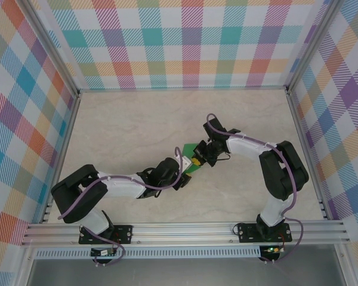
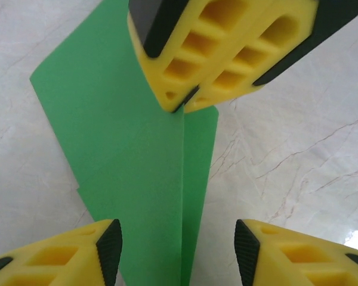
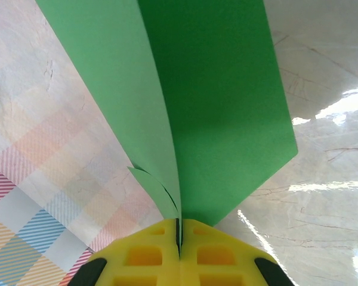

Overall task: Fold a paper plane with a square sheet of paper (pick it up from the middle)
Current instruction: Fourth fold the wing at the center of the table.

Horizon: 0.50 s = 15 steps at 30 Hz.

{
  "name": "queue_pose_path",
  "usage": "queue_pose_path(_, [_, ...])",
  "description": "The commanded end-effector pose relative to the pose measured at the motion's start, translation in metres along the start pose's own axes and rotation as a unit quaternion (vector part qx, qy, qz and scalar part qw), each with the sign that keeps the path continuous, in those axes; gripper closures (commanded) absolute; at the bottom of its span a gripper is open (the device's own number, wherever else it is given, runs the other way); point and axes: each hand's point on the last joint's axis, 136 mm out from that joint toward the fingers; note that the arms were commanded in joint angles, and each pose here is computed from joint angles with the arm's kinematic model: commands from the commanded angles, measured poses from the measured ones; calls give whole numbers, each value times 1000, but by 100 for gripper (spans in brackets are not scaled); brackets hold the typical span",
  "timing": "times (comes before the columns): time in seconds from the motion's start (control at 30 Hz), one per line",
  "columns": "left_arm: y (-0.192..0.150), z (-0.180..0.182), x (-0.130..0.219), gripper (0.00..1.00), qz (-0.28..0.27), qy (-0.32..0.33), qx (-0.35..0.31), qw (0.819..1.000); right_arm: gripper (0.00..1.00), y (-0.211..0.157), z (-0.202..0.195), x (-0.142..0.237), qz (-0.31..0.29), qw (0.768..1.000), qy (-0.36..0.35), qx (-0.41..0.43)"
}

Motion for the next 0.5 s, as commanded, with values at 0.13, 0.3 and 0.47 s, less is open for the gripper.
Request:
queue_pose_path(0.13, [3,13,-4,55,-37,32,-19,999,100,-5,2,1,24,999,5,-22])
queue_pose_path(0.3, [-1,14,-7,69,-34,32,-21,999,92,-5,2,1,29,999,8,-26])
queue_pose_path(0.47, [-2,11,-8,79,-32,24,-22,999,88,-4,-3,-1,32,999,3,-33])
Point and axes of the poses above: each hand's point on the last joint's axis, 136 mm out from that joint toward the fingers, its own x axis back along the fingers, its own z axis along the line the jaws close on, y = z × x, and after that the axes turned 10 degrees about x, right-handed
